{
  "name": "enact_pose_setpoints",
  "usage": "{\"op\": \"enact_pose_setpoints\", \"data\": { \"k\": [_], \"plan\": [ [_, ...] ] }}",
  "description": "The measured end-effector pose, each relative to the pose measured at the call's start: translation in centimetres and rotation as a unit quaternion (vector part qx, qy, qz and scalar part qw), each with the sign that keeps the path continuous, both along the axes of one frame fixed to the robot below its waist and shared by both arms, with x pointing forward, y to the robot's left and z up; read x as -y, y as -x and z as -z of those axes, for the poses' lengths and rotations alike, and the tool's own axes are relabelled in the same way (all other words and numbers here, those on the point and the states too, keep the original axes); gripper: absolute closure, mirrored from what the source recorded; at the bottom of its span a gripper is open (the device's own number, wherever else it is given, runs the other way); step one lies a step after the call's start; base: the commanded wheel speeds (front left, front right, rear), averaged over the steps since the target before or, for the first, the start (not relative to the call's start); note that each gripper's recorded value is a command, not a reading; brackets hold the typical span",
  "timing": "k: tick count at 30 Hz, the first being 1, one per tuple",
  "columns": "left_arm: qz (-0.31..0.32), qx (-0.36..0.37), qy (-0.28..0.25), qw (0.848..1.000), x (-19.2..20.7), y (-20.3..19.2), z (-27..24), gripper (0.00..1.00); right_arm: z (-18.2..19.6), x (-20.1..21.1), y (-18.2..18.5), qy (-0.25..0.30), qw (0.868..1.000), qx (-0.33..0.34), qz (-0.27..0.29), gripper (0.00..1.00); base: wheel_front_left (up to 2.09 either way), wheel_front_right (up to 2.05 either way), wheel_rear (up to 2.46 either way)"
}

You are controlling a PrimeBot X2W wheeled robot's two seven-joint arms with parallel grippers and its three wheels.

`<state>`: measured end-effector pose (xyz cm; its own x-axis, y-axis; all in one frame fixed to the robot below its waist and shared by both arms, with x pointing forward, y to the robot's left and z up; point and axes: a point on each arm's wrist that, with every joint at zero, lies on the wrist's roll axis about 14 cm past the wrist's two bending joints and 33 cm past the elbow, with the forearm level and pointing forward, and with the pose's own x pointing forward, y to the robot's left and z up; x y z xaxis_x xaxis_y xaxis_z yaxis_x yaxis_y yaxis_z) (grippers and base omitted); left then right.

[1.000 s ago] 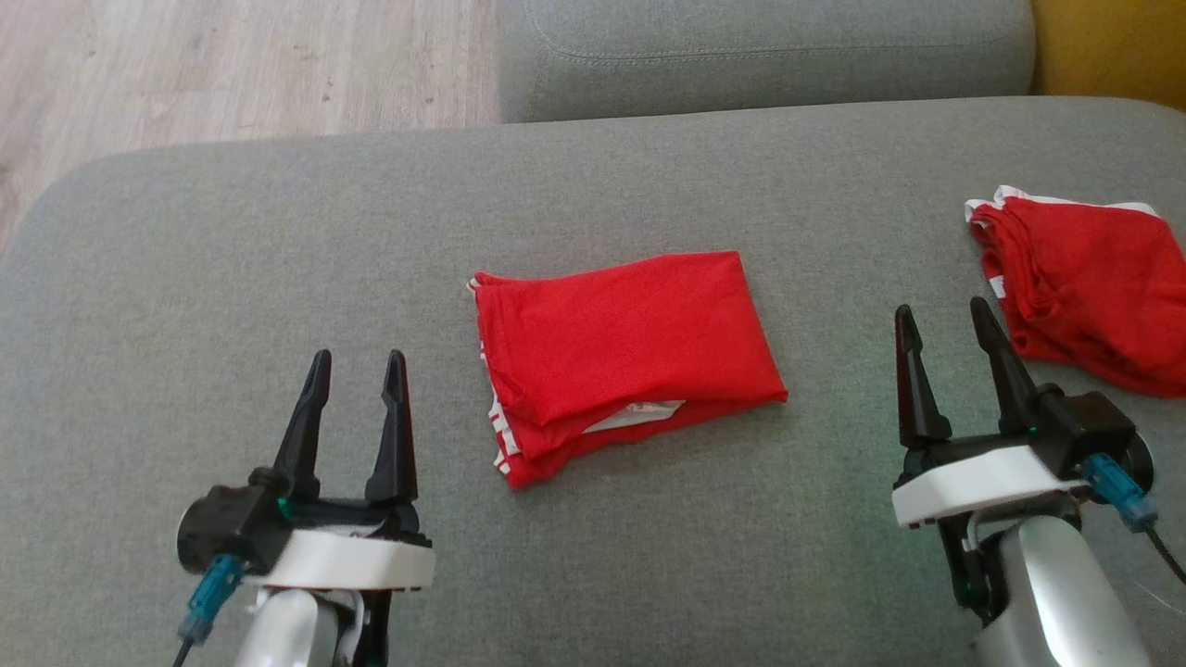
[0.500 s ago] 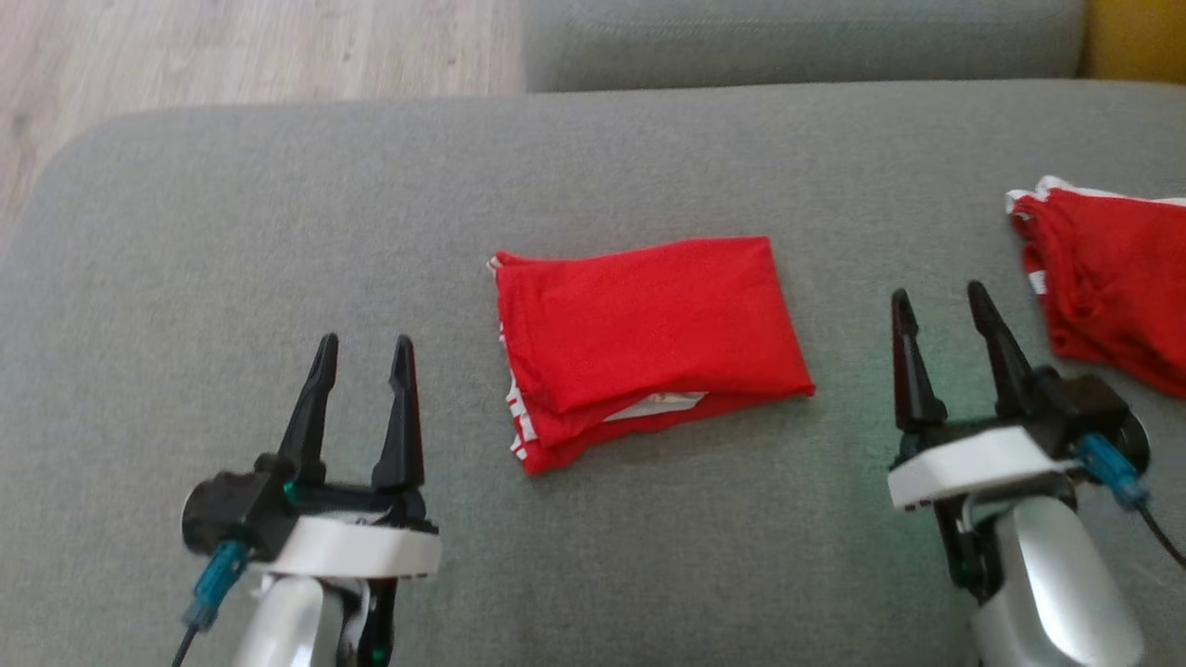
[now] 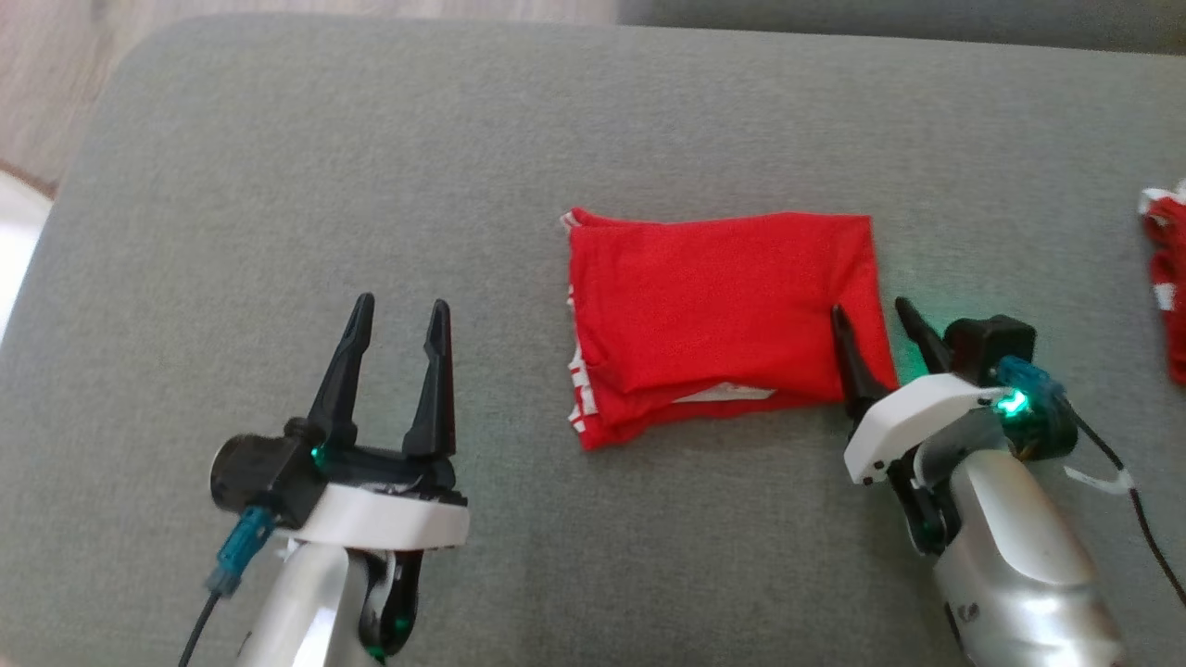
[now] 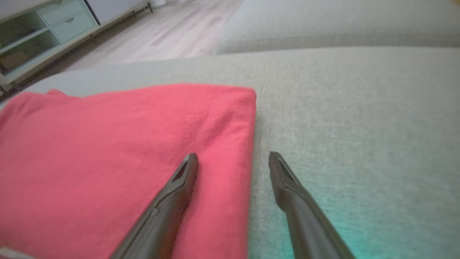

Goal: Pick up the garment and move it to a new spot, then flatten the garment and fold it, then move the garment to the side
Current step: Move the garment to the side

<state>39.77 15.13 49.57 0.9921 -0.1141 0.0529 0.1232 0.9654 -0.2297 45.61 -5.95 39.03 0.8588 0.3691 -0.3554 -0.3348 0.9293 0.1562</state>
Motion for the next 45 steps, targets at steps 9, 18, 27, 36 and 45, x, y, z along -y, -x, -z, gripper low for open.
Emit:
{"op": "enact_pose_setpoints", "data": {
  "k": [9, 18, 27, 36, 45],
  "plan": [
    [-0.011, -0.006, -0.005, 1.000, -0.7, -0.2, 0.4, 0.00, 2.0, -2.4, -0.9, 0.014, 0.998, -0.038, -0.041, 1.00, 0.00, 0.00, 0.00],
    [0.030, 0.011, 0.004, 0.999, 2.1, -1.3, -0.6, 0.00, 0.6, -0.8, -0.9, 0.067, 0.996, 0.026, -0.054, 1.00, 0.00, 0.00, 0.00],
    [0.113, 0.041, 0.014, 0.993, 8.0, -2.0, -2.5, 0.00, -6.1, 7.1, -3.1, 0.143, 0.980, 0.139, -0.002, 1.00, 0.00, 0.00, 0.00],
    [0.179, 0.055, 0.025, 0.982, 12.8, -2.4, -3.3, 0.00, -9.9, 18.4, -2.9, 0.220, 0.960, 0.154, 0.078, 1.00, 0.00, 0.00, 0.00],
    [0.175, 0.035, 0.019, 0.984, 12.4, -3.1, -1.5, 0.00, -10.1, 23.9, -4.3, 0.249, 0.951, 0.127, 0.132, 1.00, 0.00, 0.00, 0.00]
  ]
}}
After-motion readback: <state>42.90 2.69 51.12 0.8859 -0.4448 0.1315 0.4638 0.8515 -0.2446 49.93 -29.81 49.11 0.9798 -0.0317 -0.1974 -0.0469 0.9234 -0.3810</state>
